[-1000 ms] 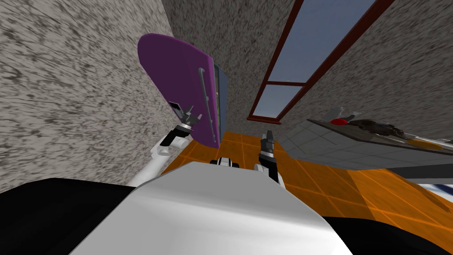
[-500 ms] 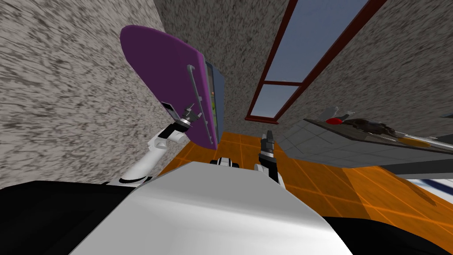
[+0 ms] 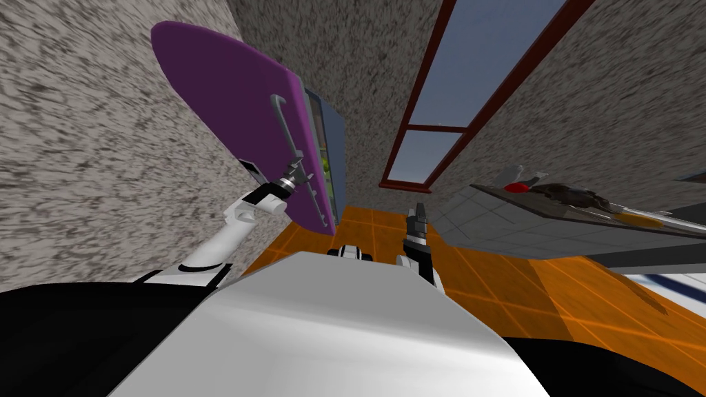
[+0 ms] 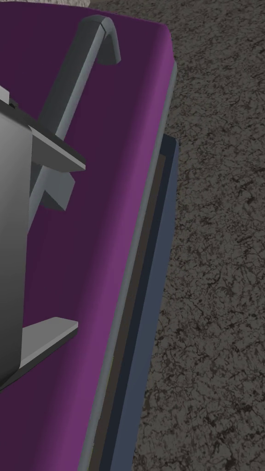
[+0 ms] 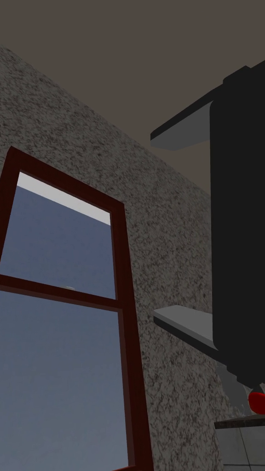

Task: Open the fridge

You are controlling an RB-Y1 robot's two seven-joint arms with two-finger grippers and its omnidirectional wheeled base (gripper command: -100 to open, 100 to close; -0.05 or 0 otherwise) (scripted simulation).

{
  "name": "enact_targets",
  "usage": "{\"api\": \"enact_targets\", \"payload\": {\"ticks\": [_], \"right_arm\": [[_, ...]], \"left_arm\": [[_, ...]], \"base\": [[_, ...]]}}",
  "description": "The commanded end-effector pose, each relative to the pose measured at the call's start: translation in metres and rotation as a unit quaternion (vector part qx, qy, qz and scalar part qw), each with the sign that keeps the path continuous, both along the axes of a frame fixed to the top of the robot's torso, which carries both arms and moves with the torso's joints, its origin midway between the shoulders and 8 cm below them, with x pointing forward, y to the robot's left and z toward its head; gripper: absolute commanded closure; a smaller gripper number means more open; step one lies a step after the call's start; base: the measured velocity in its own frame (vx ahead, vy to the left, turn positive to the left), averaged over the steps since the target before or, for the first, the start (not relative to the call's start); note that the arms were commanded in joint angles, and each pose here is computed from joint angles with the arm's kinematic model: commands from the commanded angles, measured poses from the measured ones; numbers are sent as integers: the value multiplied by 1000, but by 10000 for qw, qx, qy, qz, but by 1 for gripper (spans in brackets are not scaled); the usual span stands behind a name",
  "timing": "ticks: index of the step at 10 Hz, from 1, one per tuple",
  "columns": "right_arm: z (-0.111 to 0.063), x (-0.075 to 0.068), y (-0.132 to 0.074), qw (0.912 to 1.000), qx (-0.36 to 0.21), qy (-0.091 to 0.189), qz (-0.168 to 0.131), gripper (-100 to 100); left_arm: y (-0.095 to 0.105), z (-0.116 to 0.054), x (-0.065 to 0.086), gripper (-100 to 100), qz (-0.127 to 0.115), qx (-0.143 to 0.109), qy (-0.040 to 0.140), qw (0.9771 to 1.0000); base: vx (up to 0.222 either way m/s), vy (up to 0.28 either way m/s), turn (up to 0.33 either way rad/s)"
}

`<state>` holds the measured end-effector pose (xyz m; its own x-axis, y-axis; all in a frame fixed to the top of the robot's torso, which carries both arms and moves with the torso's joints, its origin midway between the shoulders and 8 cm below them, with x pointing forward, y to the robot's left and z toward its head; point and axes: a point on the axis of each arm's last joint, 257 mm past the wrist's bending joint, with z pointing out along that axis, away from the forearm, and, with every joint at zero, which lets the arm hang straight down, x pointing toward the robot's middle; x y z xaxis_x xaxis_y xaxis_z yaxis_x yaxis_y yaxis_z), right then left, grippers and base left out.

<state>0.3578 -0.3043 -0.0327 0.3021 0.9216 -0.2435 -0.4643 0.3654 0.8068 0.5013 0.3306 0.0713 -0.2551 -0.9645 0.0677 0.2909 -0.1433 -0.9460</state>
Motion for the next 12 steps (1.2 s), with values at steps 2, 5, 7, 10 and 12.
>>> {"api": "enact_targets", "payload": {"ticks": [2,5,7,10,12], "right_arm": [[0,0,0,10000,0,0,0,0],[0,0,0,10000,0,0,0,0],[0,0,0,10000,0,0,0,0],[0,0,0,10000,0,0,0,0],[0,0,0,10000,0,0,0,0]], "left_arm": [[25,16,22,-100,159,-42,372,9992],[40,21,32,-100,317,-35,638,9975],[54,30,39,-100,451,-71,810,9957],[82,57,49,-100,703,-182,1021,9921],[97,71,51,-100,862,-253,1148,9893]], "base": [[50,-80,-27],[62,-78,-23],[46,-63,-19],[47,-83,-15],[45,-58,-10]]}}
